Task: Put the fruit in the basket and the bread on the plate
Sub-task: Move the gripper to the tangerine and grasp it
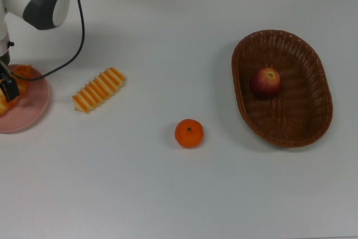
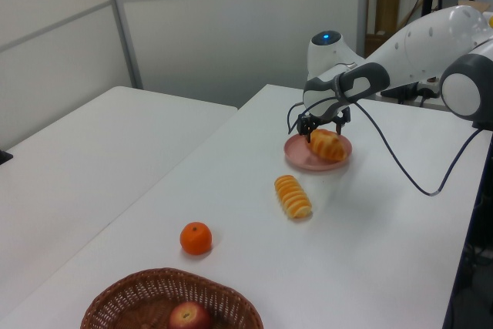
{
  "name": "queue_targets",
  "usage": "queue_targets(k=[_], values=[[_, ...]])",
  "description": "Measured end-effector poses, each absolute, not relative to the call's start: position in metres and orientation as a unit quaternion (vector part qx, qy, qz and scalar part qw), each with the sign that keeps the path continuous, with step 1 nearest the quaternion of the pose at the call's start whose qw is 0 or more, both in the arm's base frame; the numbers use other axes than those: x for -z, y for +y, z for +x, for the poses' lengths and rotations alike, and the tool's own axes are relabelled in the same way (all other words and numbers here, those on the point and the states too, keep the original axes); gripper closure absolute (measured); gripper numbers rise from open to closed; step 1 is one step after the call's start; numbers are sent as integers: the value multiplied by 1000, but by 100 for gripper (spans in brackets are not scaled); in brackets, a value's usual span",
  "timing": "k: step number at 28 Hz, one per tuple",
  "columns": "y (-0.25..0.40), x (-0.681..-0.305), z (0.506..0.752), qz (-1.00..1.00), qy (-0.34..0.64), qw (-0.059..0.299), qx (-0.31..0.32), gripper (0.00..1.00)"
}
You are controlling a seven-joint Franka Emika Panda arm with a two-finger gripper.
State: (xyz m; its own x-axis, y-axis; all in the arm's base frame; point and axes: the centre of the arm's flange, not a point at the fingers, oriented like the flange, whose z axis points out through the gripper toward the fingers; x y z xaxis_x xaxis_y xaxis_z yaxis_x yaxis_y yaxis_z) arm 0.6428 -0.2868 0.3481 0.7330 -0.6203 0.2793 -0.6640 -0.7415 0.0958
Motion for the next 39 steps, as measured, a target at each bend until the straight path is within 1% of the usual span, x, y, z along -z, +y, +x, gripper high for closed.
queue_targets(k=[8,12,17,20,23,26,31,39], values=[[-285,-349,644,930,-335,96,-115,0],[-270,-369,650,933,-323,92,-127,0],[-191,-406,665,950,-279,80,-112,0],[-123,-428,674,960,-250,59,-114,0],[-64,-438,679,966,-225,44,-117,0],[-6,-436,681,971,-205,35,-117,0],[56,-421,680,976,-186,31,-109,0],[114,-393,675,984,-150,35,-91,0]])
